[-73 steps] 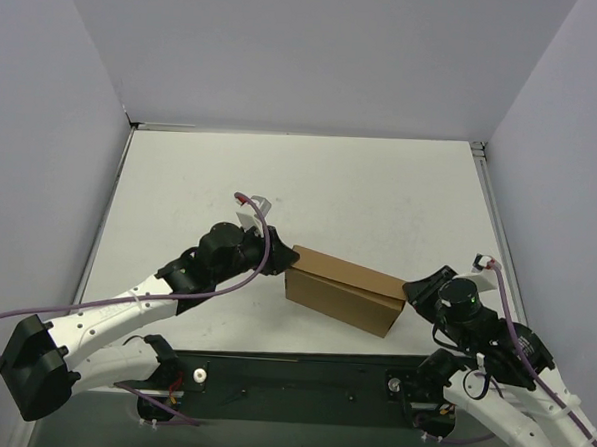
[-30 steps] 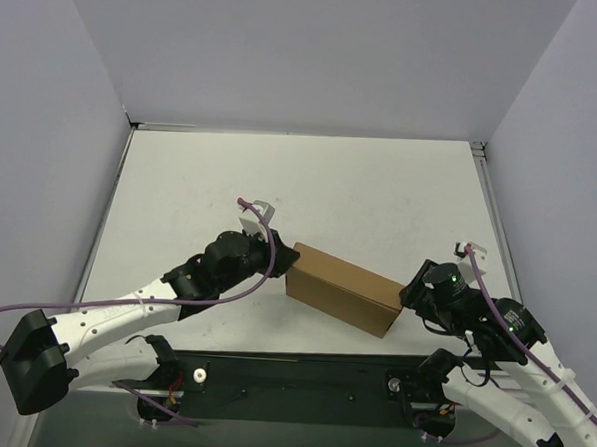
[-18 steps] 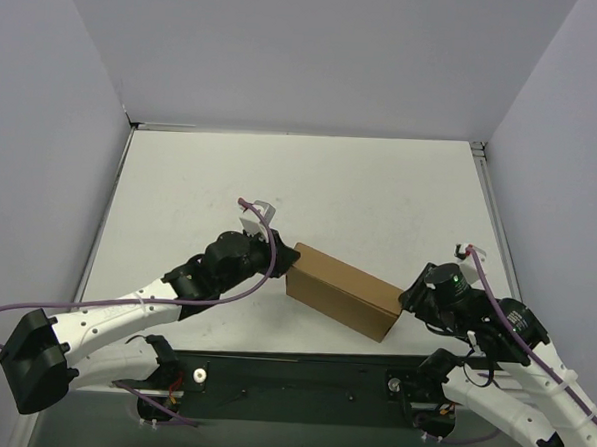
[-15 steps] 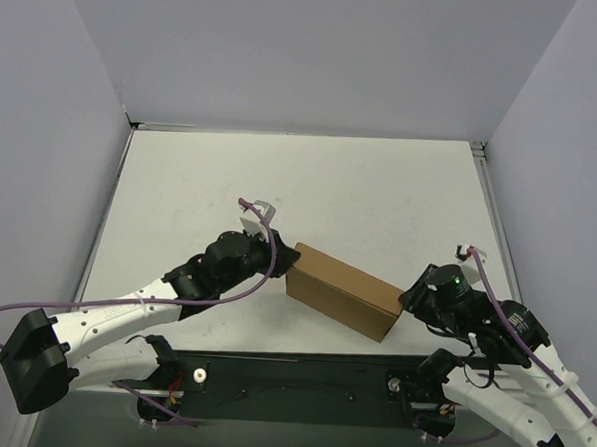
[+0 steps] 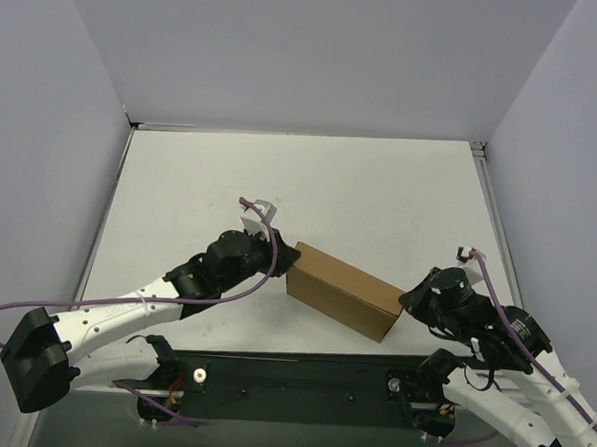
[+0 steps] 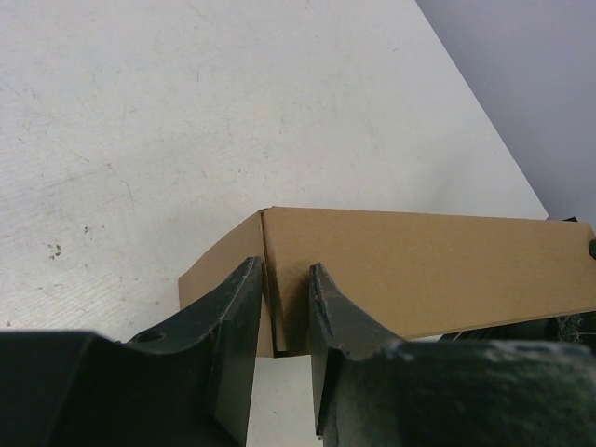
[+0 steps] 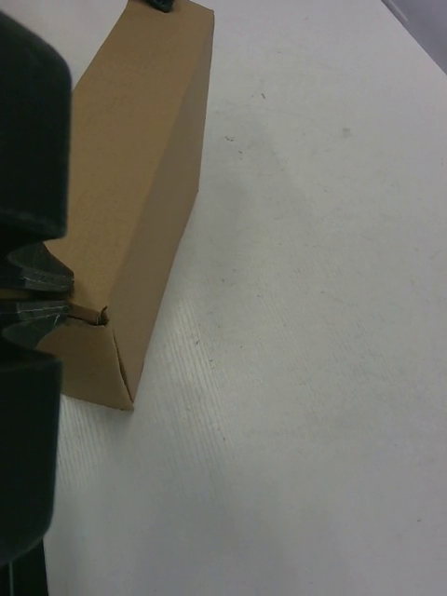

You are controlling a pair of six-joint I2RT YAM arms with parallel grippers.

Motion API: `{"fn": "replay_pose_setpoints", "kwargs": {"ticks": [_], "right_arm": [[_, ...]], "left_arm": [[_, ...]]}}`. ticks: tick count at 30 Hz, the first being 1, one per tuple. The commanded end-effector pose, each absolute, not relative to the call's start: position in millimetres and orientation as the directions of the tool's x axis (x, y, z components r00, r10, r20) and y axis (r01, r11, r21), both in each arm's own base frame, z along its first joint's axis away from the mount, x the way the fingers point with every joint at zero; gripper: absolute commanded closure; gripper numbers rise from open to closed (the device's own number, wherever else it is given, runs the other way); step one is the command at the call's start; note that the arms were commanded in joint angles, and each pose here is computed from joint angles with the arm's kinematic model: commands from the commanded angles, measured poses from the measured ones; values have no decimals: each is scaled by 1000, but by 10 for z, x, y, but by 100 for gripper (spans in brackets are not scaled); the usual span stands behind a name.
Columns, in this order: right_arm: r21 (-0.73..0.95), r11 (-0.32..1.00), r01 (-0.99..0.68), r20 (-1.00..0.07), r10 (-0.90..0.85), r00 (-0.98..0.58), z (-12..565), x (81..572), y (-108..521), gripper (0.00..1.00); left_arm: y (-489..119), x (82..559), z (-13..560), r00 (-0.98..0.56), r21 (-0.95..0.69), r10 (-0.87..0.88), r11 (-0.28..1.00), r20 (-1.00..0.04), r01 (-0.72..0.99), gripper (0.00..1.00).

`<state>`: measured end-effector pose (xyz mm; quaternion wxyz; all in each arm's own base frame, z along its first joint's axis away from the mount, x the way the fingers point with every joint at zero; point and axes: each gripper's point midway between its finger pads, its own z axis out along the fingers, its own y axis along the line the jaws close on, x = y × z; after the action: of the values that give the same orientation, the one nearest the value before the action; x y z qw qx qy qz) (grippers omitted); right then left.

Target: Fold the paper box

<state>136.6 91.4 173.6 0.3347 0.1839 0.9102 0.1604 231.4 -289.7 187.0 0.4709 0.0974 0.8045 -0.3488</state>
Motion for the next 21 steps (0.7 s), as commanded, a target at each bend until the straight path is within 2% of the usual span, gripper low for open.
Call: {"fn": "replay_pose_setpoints", "kwargs": {"ticks": [1,6,11,21], "right_arm": [[-10,987,158,-216,152,-964,1164,466,434,98],[-49,989,143,-220,129,-967,1281,497,393,85],[-53,986,156,-194,143,-970,1230,448,397,78],[24,956,293,-201,291,-935,959,359,429,79]], "left_arm": [[-2429,1944,764,-718,-265,145,865,-681,426,72],[-2491,1939,809,-713,-285,140,851,-687,441,72],[-2542,1951,852,-706,-287,150,840,-693,460,72],[-2600,1961,871,-700,-297,151,829,-699,475,72]]}}
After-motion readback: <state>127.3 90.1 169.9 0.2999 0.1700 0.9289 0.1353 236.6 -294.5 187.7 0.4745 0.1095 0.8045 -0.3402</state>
